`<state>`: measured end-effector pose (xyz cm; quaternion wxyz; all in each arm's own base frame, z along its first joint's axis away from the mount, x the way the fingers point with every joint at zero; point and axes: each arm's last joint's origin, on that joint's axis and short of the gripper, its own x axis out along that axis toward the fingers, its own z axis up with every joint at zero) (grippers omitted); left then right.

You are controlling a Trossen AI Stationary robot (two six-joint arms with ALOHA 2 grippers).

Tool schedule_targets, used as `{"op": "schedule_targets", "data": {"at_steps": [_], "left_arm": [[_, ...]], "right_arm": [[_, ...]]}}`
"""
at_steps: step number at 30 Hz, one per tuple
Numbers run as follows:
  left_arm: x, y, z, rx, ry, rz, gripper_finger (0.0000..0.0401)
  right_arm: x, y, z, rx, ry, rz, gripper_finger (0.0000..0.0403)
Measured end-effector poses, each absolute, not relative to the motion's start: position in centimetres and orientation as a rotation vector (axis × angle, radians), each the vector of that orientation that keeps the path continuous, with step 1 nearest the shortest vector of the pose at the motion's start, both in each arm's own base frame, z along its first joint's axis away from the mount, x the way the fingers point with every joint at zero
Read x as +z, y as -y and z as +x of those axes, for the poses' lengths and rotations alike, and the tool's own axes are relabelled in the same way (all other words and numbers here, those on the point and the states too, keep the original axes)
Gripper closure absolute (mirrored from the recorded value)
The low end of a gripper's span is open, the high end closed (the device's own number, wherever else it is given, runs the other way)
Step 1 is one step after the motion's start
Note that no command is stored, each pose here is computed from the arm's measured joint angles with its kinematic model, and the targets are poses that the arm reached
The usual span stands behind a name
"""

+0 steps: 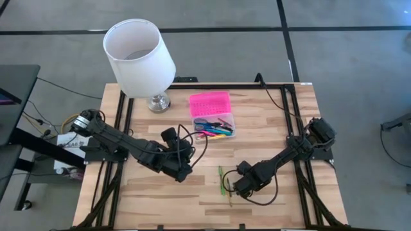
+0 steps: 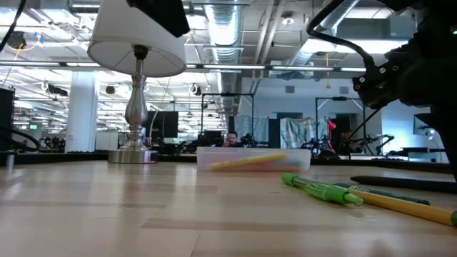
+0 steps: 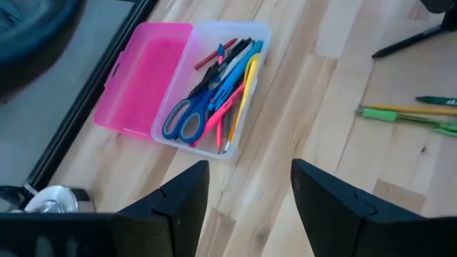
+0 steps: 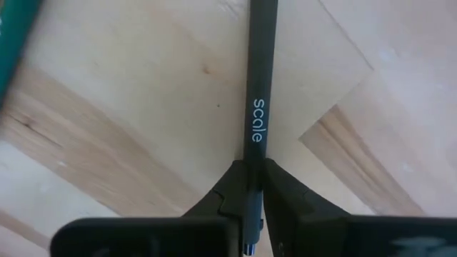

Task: Pick & place school supplies into a supply box
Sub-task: Put the black pen into the pink supply box

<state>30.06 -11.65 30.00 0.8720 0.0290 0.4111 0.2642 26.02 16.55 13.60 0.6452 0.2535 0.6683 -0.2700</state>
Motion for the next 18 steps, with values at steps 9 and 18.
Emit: {"op": "schedule_targets", "data": {"at_steps": [9,18], "left_arm": [[29.8,11.0,30.4,0.579,-0.844,0.072,0.0207],[29.8,10.5,30.6,0.601,-0.842,0.066,0.0207]], "right_arm": [[13.6,-16.6,25.9,-0.609,-1.522,0.549,0.0388],[15.4,-16.3,25.4,-0.601,-1.466,0.464,0.0394]]}}
